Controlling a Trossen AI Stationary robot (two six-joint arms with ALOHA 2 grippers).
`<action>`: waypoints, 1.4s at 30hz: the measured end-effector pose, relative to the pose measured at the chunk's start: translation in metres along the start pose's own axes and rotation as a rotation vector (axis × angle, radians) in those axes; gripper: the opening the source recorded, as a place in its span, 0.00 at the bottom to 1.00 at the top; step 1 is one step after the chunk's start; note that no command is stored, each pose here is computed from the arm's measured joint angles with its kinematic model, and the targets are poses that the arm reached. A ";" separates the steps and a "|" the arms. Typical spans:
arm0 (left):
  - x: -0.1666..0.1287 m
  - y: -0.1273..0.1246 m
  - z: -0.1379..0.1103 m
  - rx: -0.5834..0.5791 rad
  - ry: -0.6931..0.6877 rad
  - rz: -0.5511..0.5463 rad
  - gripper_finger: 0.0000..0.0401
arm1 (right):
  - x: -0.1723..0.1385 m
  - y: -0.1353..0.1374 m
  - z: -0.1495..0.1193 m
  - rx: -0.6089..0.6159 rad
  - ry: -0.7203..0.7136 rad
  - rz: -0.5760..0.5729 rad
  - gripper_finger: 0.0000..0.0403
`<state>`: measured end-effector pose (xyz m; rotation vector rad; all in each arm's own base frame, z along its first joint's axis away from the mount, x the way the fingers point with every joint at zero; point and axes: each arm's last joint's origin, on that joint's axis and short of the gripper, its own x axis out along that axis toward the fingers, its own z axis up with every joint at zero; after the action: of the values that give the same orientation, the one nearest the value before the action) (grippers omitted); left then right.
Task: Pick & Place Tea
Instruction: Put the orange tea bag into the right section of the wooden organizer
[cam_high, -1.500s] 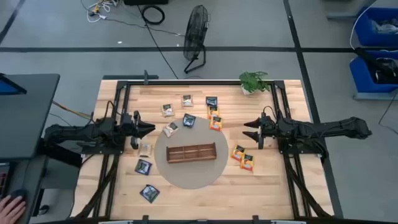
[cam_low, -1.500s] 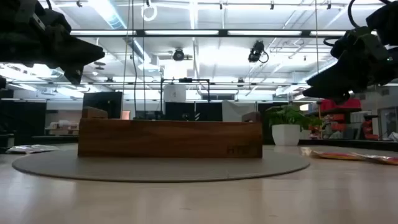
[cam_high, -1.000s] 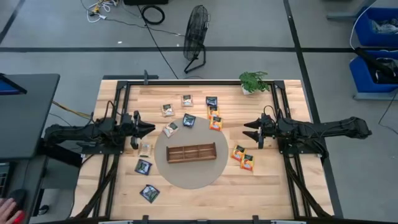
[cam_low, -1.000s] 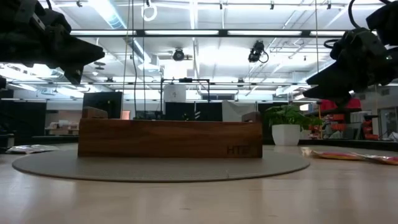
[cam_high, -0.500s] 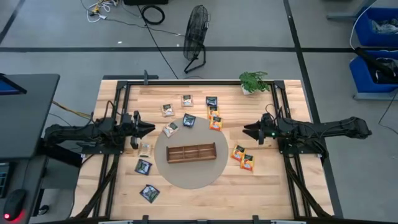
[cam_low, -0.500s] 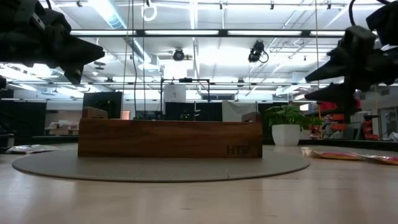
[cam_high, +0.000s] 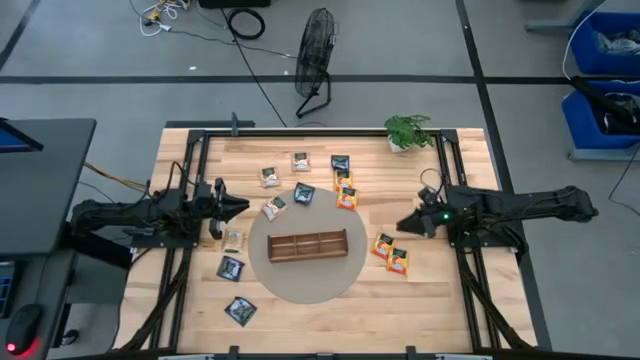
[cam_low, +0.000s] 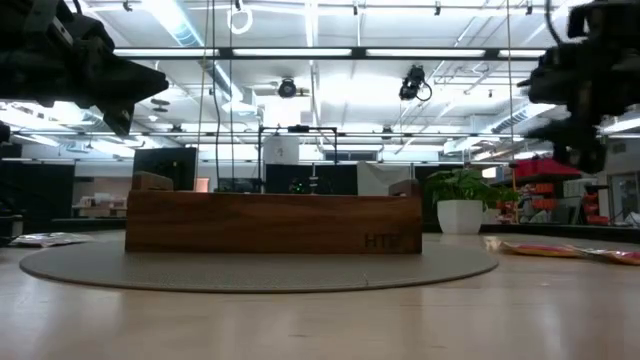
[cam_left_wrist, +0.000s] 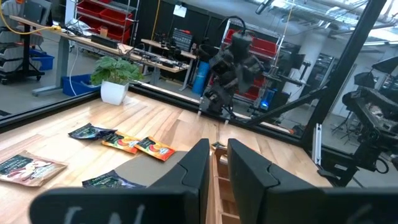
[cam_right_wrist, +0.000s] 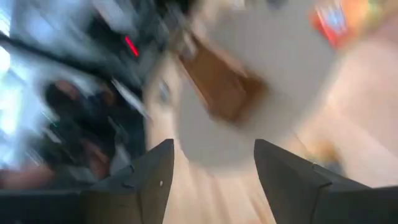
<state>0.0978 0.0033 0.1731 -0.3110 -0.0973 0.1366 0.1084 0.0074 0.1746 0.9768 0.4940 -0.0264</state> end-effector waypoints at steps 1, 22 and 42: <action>0.000 0.000 0.000 0.000 0.000 0.000 0.15 | -0.002 0.000 -0.001 -0.018 0.058 -0.043 0.57; 0.000 -0.003 0.009 -0.016 -0.098 -0.026 0.15 | 0.032 0.002 -0.028 -0.412 0.438 -0.273 0.57; -0.001 -0.001 0.010 -0.071 -0.113 0.023 0.15 | 0.068 -0.003 -0.052 -0.664 0.499 -0.354 0.57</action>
<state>0.0963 0.0050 0.1828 -0.3754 -0.2106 0.1740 0.1485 0.0609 0.1205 0.2247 1.0514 0.0631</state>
